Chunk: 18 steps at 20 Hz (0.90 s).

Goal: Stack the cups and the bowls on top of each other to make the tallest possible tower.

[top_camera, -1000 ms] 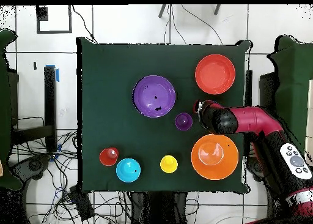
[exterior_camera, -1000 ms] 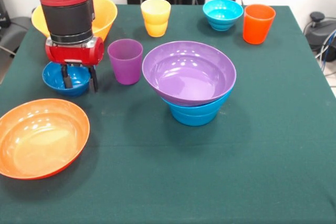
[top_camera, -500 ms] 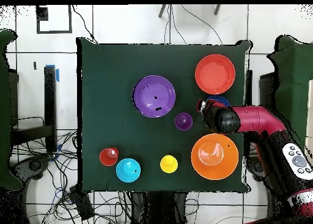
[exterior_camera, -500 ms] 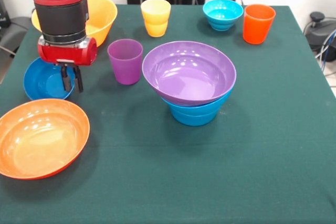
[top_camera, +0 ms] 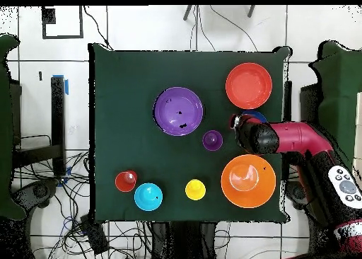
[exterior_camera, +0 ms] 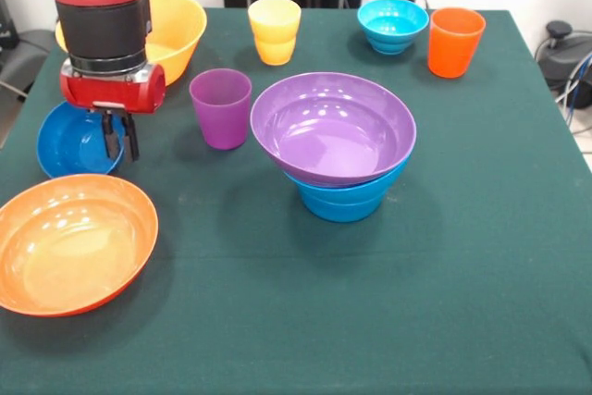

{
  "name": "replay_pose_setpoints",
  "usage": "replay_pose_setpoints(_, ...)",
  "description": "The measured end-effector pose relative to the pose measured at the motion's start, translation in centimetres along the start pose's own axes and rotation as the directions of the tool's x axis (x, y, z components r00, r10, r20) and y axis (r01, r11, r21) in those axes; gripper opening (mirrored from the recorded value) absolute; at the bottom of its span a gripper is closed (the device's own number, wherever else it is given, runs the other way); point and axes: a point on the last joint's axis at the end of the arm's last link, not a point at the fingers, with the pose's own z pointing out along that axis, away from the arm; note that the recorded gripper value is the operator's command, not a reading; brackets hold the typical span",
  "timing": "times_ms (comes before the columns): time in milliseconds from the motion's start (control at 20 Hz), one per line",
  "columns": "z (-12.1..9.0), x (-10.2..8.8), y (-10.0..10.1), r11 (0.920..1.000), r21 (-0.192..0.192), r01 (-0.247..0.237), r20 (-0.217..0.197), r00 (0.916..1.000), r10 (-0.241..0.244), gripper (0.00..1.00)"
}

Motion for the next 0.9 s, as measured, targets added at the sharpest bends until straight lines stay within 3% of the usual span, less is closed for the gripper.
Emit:
replay_pose_setpoints(300,-1.3,-0.7,-0.1,0.9998,0.017,0.010,0.010,0.9999,-0.010,0.00)
replay_pose_setpoints(900,-11.9,-0.8,2.0,0.9986,0.047,-0.025,-0.075,0.9968,0.029,0.00)
